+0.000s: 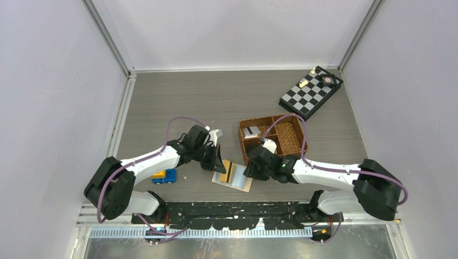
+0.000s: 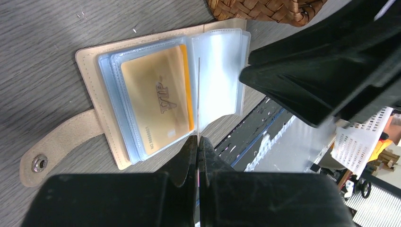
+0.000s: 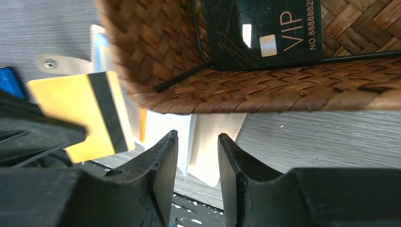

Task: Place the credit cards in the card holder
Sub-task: Insert the credit card into the card holder.

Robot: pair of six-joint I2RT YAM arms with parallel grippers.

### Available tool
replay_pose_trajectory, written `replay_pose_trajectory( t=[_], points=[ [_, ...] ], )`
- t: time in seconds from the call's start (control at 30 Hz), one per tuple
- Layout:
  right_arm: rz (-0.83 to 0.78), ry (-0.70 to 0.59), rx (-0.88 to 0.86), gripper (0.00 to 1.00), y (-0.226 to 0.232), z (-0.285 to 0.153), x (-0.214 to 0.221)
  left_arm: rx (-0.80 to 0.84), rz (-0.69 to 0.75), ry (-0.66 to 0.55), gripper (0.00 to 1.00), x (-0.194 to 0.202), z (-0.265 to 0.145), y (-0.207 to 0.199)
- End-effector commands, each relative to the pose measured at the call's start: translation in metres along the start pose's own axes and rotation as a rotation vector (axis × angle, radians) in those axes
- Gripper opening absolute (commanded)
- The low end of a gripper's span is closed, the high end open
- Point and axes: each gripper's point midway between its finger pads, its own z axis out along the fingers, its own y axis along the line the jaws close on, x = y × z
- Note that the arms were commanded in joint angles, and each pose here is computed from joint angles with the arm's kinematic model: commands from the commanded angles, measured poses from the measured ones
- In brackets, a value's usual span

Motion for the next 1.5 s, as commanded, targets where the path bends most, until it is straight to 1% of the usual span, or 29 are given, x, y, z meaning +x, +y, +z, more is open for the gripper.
replay_pose_trajectory(
  t=[0.0,0.07,0.2,0.37,0.43,0.6,0.73,0.83,1.13,1.47],
  points=[
    [0.023,-0.007,-0.022,0.39,0.021,0.010,-0.002,0.045,0.063,0.000,0.00,-0.008,-0.008,-0.013],
    [0.001,0.003,-0.013,0.35,0.024,0.014,0.002,0.041,0.065,0.005,0.00,-0.006,-0.008,-0.011],
    [-0.018,0.021,0.026,0.23,0.018,0.020,0.006,0.037,0.059,0.015,0.00,-0.002,-0.008,-0.008],
    [-0.052,0.027,0.107,0.01,0.001,0.018,0.006,0.028,0.042,0.026,0.00,0.003,-0.007,-0.004],
    [-0.080,0.021,0.146,0.01,-0.008,0.017,0.004,0.040,0.035,0.028,0.00,0.004,-0.006,-0.005],
    [-0.124,0.044,0.182,0.01,-0.022,0.020,0.006,0.121,-0.007,0.043,0.00,0.003,0.000,-0.015],
    [-0.122,0.052,0.201,0.00,-0.029,0.023,0.007,0.154,-0.041,0.074,0.00,0.005,0.008,-0.017],
    [-0.115,0.053,0.208,0.00,-0.032,0.023,0.008,0.147,-0.067,0.096,0.00,0.008,0.013,-0.012],
    [-0.102,0.058,0.223,0.01,-0.037,0.025,0.010,0.115,-0.142,0.093,0.00,0.018,0.022,0.002],
    [-0.104,0.069,0.246,0.01,-0.044,0.028,0.014,0.139,-0.140,0.083,0.00,0.018,0.023,0.001]
  ],
)
